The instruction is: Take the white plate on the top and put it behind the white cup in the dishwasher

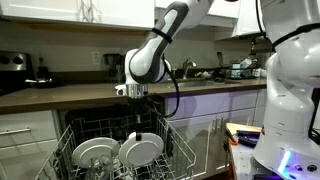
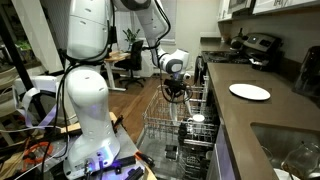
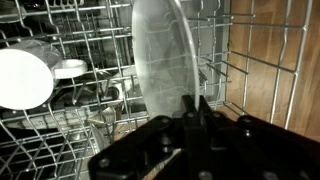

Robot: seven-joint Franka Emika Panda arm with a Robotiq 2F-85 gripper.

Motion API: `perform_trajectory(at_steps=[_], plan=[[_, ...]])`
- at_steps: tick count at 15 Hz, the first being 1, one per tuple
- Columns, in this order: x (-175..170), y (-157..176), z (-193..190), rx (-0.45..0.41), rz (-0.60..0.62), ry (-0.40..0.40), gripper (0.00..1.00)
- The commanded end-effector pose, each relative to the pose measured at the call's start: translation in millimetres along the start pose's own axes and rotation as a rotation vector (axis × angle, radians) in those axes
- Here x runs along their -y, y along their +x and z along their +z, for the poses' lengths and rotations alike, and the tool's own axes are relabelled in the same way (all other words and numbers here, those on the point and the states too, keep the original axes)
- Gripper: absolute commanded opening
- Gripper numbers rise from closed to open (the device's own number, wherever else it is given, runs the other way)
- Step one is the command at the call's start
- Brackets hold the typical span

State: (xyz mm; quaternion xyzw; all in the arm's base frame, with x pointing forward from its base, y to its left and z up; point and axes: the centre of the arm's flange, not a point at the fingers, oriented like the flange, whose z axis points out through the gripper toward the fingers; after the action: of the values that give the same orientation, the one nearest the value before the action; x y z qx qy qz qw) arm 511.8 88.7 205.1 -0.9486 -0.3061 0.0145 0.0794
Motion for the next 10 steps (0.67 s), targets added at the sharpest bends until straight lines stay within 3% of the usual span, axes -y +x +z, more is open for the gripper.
perform_trajectory(at_steps=[1,10], plan=[[-0.7,-1.0,5.1,0.005,0.002,0.004,0.06],[-6.1,-2.6,15.3,0.005,0.006,0.009,0.05]])
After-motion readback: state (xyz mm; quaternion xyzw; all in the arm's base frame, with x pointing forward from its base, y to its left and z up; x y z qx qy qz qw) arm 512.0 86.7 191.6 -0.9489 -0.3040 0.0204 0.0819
